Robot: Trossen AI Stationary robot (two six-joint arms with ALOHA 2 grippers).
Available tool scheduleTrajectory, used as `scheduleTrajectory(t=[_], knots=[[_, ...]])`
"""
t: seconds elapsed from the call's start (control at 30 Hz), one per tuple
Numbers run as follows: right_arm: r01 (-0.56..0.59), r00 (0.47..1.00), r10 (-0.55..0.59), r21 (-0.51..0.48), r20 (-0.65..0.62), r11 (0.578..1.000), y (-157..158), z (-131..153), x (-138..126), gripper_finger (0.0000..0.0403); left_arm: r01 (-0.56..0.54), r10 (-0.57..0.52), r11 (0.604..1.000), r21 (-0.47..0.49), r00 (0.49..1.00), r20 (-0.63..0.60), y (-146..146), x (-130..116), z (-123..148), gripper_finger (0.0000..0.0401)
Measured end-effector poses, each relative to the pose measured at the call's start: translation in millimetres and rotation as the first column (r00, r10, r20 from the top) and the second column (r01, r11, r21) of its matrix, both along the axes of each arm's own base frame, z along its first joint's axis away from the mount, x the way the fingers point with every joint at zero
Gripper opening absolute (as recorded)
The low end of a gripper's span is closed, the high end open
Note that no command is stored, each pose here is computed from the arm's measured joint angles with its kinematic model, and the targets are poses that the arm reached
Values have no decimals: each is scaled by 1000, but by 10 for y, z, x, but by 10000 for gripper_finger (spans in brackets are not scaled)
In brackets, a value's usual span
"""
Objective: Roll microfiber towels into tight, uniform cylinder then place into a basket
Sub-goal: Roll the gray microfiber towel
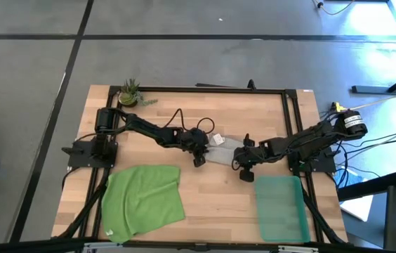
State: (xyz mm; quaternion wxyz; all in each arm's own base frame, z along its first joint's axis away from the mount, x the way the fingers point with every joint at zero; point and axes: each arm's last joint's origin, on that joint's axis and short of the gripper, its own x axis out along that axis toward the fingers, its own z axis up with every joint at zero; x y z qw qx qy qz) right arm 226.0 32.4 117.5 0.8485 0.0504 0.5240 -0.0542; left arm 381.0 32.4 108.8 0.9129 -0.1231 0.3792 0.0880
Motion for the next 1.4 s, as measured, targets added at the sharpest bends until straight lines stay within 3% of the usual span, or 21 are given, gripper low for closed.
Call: scheduleTrajectory(t=[0.27,0.47,0.67,0.77,1.1,1.4], knots=[[-1,1000,1,5,-2,1000,1,-4,-2,17,-14,14,1000,-14,1000,3,0,1,1,80],[-1,1000,1,10,-3,1000,2,-5,-2,17,-20,20,999,-31,1000,11,-5,-26,97,79],[4,1000,-4,99,3,995,-36,-1,20,17,10,-16,994,107,999,50,19,-68,379,78],[-17,1000,14,179,20,984,-49,5,42,17,-5,-3,992,123,998,62,23,-91,466,78],[-76,996,47,446,76,892,-149,53,96,17,-8,-9,991,135,992,123,2,-177,794,78],[-30,994,-42,641,98,767,-393,117,134,17,79,-87,977,199,996,32,-160,-277,846,78]])
